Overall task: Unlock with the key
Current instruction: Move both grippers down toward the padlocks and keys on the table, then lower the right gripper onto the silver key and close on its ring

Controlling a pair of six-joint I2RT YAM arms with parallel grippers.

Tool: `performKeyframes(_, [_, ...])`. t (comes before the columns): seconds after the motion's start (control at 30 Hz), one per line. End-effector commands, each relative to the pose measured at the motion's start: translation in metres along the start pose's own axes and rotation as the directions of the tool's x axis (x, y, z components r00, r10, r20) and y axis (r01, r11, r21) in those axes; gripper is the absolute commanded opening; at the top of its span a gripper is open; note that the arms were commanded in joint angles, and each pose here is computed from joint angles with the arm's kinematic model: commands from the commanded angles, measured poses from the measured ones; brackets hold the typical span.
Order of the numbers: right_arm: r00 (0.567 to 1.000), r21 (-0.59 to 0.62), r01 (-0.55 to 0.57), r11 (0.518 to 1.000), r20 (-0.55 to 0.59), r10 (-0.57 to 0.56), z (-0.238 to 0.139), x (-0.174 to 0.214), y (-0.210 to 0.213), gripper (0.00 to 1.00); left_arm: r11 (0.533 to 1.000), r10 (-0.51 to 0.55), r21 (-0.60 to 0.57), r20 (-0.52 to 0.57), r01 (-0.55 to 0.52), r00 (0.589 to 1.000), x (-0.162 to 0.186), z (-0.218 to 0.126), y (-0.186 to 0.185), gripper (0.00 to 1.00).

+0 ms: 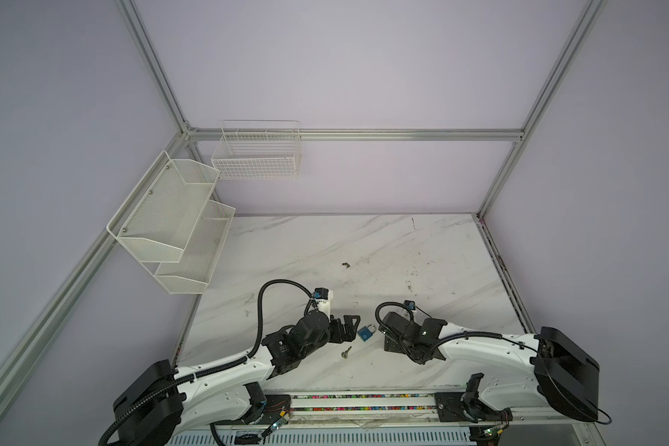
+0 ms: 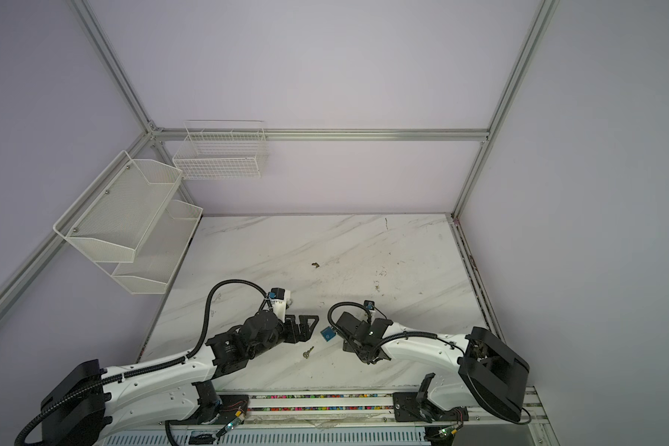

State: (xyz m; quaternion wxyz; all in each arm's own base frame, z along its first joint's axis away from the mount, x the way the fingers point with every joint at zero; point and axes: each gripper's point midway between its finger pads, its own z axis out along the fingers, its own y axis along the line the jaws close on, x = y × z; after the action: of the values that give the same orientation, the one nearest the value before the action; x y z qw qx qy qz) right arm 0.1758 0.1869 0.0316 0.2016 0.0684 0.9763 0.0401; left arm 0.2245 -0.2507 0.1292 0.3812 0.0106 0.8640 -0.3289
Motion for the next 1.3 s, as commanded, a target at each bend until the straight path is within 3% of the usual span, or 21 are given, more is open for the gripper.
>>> performKeyframes(0.0, [1.0,0.064,-0.021,0.998,0.022,0.02,-0.005,-0.002,-0.013,0.75,0.996,-0.018,0.086,0.114,0.008,0.993,-0.042,-0.01,-0.036,1.0])
performKeyframes(0.3, [1.0,0.128,-0.014,0.992,0.002,0.014,-0.007,0.005,-0.032,0.66,0.995,-0.033,0.092,0.099,0.024,0.995,-0.038,-0.008,-0.038,1.0])
performKeyframes(0.77, [0.999,0.115,-0.024,0.993,-0.042,0.029,-0.01,0.013,-0.032,0.53,0.992,-0.036,0.122,0.073,0.027,0.997,-0.036,-0.001,-0.05,1.0])
performKeyframes(0.97, [0.998,0.007,-0.055,0.998,-0.044,0.055,-0.012,0.011,-0.012,0.44,0.993,-0.034,0.113,0.087,0.024,0.996,-0.037,-0.002,-0.047,1.0])
performKeyframes(1.27, [0.998,0.02,-0.06,0.998,-0.034,0.06,-0.005,0.01,-0.012,0.38,0.994,-0.028,0.11,0.085,0.018,0.996,-0.036,-0.002,-0.046,1.0])
